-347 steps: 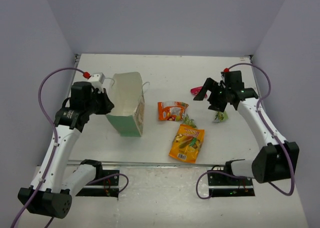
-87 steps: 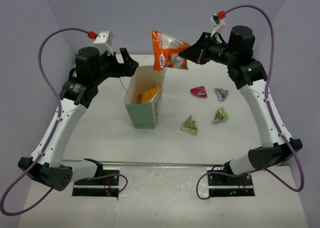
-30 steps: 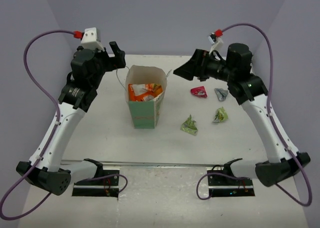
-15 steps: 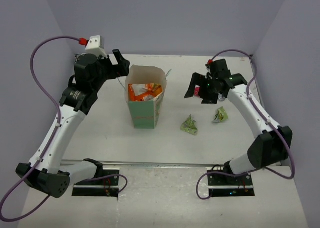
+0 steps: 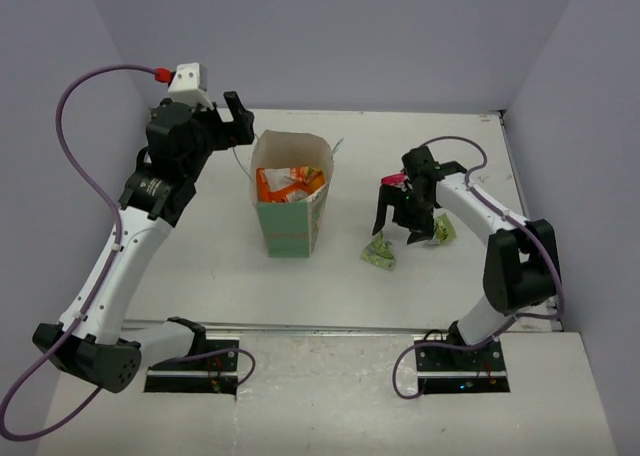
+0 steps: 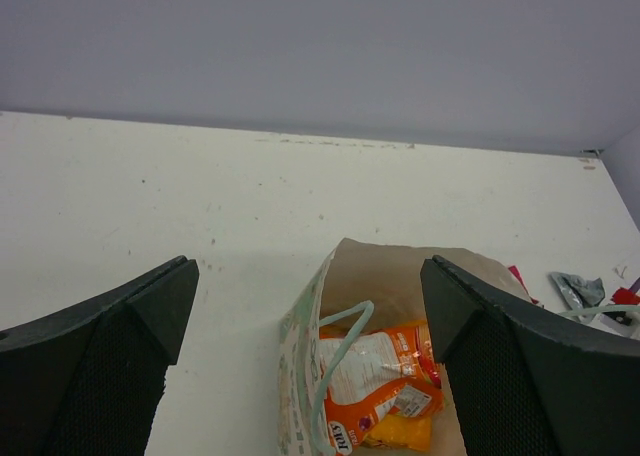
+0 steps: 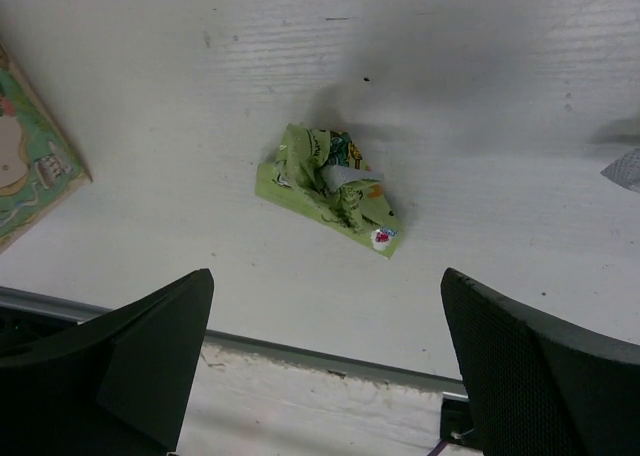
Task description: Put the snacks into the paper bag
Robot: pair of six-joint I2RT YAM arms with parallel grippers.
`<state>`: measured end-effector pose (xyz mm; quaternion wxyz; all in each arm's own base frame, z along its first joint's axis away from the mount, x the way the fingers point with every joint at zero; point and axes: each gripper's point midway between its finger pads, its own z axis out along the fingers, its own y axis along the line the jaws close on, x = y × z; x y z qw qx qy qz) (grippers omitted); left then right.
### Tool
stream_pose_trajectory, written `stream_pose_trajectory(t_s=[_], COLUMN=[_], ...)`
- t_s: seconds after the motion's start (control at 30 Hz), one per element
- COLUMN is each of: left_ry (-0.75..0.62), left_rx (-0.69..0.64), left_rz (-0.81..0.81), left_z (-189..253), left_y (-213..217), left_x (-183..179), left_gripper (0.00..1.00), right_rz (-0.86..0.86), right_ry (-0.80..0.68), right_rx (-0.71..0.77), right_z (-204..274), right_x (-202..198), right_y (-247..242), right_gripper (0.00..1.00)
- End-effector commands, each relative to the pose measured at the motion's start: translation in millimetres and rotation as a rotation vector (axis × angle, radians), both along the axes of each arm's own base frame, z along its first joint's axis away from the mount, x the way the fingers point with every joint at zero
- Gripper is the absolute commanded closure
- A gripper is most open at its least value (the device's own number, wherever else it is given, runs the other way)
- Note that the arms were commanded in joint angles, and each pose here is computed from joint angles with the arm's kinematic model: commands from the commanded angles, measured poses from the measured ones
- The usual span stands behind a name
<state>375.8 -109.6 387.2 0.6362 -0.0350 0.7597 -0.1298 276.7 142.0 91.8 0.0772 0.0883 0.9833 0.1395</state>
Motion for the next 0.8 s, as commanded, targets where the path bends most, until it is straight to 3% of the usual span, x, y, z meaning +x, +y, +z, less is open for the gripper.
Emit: stream_pose_trajectory(t_s=[0.0, 0.43, 0.53, 0.6, 0.63, 0.67, 0.7, 0.77], left_ry=[-0.047, -0.085, -0.087, -0.087, -0.085, -0.090, -0.084, -0.090], left_rx=[-0.018, 0.079, 0.077, 0.080, 0.082, 0.082, 0.086, 0.085], left_rz=[0.012, 0.010, 0.015, 0.021, 0.024, 0.027, 0.029, 0.033], left_z=[9, 28, 29, 27, 26, 27, 23, 24], left_y=[5, 10, 11, 13, 13, 15, 15, 17], left_x=[-3, 2, 0, -1, -2, -4, -4, -6], left_gripper=[0.00, 0.00, 0.00, 0.00, 0.00, 0.00, 0.00, 0.00], right_rz=[0.021, 0.016, 0.037, 0.041, 0.048, 0.050, 0.045, 0.045], right_ry=[-0.017, 0.011, 0.018, 0.032, 0.037, 0.045, 0.047, 0.016], right_rx=[0.013, -0.016, -0.047, -0.075, -0.074, -0.056, -0.057, -0.055], right_z=[-13, -49, -57, -64, -65, -65, -63, -51], right_x=[8, 31, 27, 23, 20, 19, 18, 22], right_y=[5, 20, 29, 30, 33, 37, 36, 36], right_gripper=[0.01, 0.01, 0.06, 0.18, 0.55, 0.81, 1.00, 1.00])
